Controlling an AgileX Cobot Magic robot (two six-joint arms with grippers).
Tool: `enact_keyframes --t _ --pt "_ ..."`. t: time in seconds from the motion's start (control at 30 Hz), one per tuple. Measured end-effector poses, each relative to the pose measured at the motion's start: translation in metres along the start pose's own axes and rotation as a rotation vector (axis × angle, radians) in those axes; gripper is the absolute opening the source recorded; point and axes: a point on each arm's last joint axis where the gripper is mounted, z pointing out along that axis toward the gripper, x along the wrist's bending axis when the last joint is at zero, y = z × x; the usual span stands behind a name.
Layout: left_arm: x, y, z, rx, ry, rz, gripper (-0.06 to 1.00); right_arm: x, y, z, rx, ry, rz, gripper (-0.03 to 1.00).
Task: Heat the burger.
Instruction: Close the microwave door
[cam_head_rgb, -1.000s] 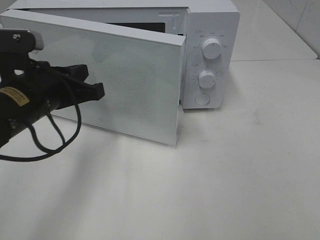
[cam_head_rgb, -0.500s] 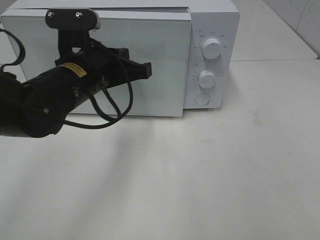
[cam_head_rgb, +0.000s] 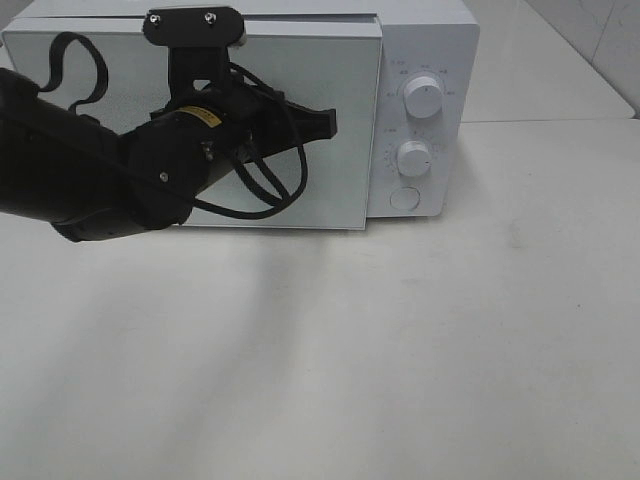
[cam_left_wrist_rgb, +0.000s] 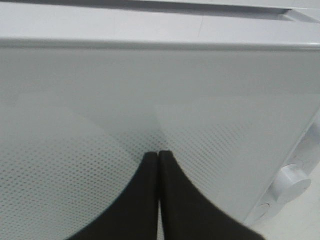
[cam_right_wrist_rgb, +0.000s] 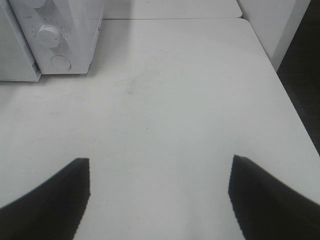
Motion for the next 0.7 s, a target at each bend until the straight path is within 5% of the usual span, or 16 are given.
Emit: enact_keyframes --t 0.7 --pt "-0.020 0.002 0.032 0.043 -0.034 0.038 0.00 0.000 0.000 0.000 0.000 0.000 0.000 0.75"
